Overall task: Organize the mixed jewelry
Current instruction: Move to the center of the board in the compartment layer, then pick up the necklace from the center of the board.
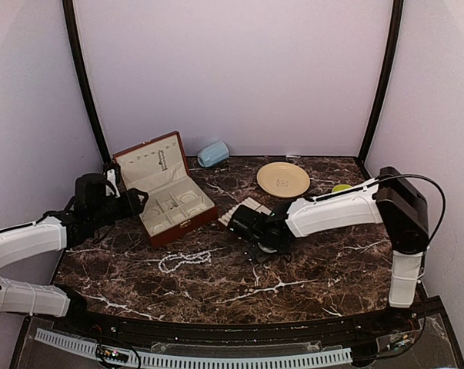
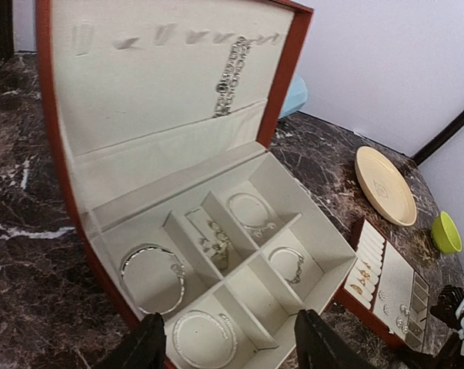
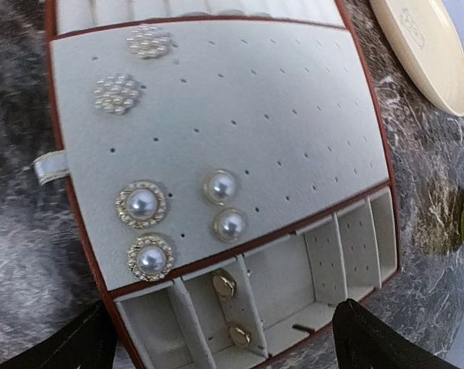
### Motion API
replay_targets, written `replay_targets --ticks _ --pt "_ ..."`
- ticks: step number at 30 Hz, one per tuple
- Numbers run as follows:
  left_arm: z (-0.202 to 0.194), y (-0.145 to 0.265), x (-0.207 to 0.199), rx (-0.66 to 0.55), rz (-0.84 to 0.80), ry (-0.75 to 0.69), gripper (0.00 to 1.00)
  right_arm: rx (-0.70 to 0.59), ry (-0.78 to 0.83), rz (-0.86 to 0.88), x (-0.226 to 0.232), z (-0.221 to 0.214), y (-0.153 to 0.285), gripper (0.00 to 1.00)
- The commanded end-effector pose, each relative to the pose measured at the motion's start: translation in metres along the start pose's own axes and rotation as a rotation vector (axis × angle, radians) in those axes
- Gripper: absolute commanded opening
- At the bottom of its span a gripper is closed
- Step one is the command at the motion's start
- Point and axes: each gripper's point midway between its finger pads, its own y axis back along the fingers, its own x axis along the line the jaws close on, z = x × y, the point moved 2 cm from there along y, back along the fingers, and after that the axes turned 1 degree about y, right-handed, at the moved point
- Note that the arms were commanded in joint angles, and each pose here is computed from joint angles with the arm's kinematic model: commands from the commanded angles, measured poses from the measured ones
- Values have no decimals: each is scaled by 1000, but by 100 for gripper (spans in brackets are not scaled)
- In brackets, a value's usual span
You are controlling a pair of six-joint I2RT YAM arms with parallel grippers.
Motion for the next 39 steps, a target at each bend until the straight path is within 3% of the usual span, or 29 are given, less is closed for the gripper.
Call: replay_targets --ticks 1,5,12,24,30,39 --pt "-4 9 28 14 58 90 61 -29 -61 -27 -31 10 1 99" --pt "-15 10 34 42 37 156 62 -88 -92 40 -35 30 15 99" --pt "-43 6 47 107 75 212 65 -238 -117 318 -10 72 63 92" --pt "-69 -26 45 205 16 281 64 -286 -56 438 47 98 69 88" --pt "-72 -34 52 222 62 241 57 -271 -26 553 82 101 62 63" --pt "-77 -32 62 243 117 180 45 -259 -4 616 117 100 47 42"
